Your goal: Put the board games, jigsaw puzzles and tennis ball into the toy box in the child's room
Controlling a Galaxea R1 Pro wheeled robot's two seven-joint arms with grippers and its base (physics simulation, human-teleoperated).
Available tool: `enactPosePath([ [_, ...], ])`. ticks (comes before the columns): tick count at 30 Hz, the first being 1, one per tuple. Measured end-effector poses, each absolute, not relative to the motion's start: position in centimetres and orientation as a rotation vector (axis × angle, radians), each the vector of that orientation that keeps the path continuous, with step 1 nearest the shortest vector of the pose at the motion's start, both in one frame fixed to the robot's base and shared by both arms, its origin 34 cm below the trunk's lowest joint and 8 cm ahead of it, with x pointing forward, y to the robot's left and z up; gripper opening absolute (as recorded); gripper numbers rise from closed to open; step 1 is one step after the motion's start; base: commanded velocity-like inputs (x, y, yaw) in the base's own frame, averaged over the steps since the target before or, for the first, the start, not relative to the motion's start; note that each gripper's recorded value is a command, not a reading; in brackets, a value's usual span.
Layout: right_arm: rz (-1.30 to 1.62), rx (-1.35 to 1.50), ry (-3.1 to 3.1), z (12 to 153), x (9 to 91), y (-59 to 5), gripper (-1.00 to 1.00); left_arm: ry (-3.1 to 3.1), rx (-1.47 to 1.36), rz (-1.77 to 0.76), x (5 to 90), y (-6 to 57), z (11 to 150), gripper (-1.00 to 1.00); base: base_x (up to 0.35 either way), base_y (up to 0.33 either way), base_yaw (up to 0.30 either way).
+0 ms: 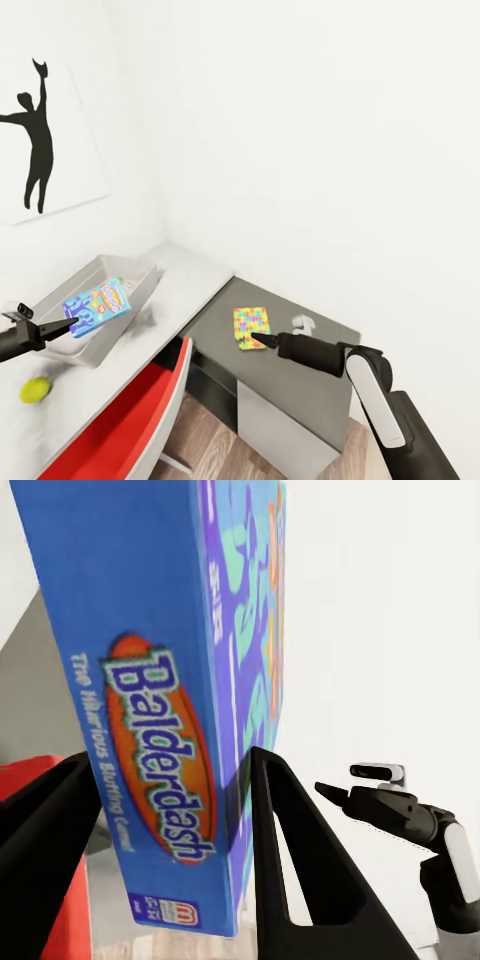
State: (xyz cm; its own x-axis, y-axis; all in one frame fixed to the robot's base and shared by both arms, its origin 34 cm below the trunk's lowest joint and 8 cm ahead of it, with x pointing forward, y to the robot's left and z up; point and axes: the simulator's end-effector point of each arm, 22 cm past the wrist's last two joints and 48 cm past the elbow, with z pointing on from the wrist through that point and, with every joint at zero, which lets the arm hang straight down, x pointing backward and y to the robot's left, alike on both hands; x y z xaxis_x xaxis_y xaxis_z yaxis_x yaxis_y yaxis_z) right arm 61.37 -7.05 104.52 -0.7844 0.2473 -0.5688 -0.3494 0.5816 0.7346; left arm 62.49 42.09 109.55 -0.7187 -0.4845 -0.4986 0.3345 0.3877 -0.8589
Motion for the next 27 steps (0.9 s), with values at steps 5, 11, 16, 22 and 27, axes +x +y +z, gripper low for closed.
enactPosePath([
  [5, 1.197, -0.077, 2.170, 104.2, 61.4, -7.0, 1.00, 1.917, -0.133, -1.414, 62.6, 42.1, 109.2, -1.00, 0.225, -0.046, 0.195],
  [11, 1.200, -0.072, 2.176, 103.8, 61.4, -7.0, 1.00, 1.923, -0.139, -1.415, 62.6, 42.1, 108.8, -1.00, 0.095, -0.006, 0.196],
  [16, 1.200, -0.069, 2.181, 103.5, 61.5, -7.0, 1.00, 1.927, -0.144, -1.416, 62.7, 42.1, 108.5, -1.00, 0.056, 0.000, 0.196],
  [22, 1.202, -0.064, 2.187, 103.1, 61.5, -7.0, 1.00, 1.934, -0.149, -1.418, 62.8, 42.1, 108.1, -1.00, 0.023, 0.120, 0.196],
  [27, 1.204, -0.060, 2.193, 102.7, 61.5, -7.0, 1.00, 1.939, -0.154, -1.419, 62.8, 42.1, 107.8, -1.00, 0.003, 0.105, 0.195],
])
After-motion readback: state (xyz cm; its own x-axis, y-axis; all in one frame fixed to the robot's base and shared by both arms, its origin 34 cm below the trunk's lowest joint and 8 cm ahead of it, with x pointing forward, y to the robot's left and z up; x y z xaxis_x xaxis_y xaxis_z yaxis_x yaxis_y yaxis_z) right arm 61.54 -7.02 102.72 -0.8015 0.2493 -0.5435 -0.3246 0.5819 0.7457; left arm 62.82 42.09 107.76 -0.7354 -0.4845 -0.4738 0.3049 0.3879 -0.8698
